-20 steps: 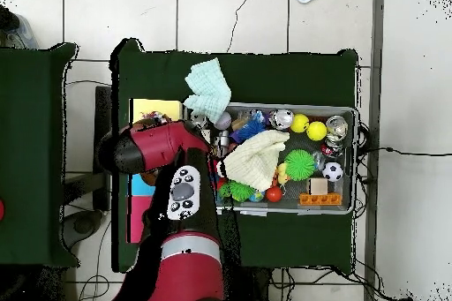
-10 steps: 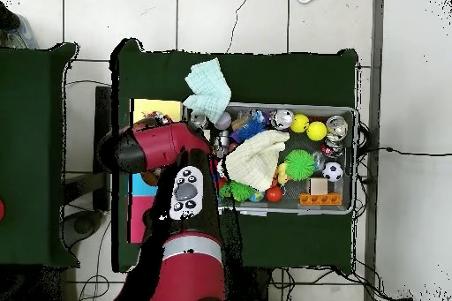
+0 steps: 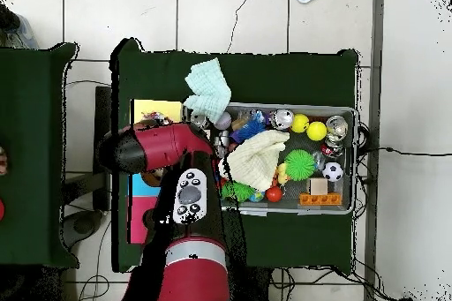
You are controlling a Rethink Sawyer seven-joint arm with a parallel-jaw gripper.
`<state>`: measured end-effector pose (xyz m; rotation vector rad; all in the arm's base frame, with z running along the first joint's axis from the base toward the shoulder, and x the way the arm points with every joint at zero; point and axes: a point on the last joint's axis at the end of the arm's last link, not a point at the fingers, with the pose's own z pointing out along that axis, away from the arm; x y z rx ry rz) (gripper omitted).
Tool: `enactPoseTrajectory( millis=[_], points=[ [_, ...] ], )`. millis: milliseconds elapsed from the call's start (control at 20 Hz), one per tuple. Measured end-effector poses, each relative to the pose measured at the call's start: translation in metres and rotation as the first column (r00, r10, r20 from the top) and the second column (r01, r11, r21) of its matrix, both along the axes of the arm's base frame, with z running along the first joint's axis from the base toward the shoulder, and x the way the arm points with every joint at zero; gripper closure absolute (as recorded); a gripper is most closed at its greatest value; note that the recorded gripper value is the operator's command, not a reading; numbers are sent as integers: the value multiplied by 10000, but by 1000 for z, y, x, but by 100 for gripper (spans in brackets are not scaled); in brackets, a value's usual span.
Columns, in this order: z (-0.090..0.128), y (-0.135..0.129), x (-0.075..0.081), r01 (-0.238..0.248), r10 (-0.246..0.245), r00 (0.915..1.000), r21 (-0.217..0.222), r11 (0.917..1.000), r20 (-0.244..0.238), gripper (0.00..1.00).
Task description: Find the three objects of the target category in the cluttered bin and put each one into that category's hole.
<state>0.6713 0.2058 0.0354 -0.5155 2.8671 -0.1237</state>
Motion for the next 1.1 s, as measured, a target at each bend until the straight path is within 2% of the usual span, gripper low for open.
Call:
enactPoseTrajectory(
  millis=[500,1100],
  points=[
    [37,-1,2,463,-448,9959,174,9988,-786,0],
    [49,-15,6,700,-677,9925,193,9974,-1016,0]
  ],
)
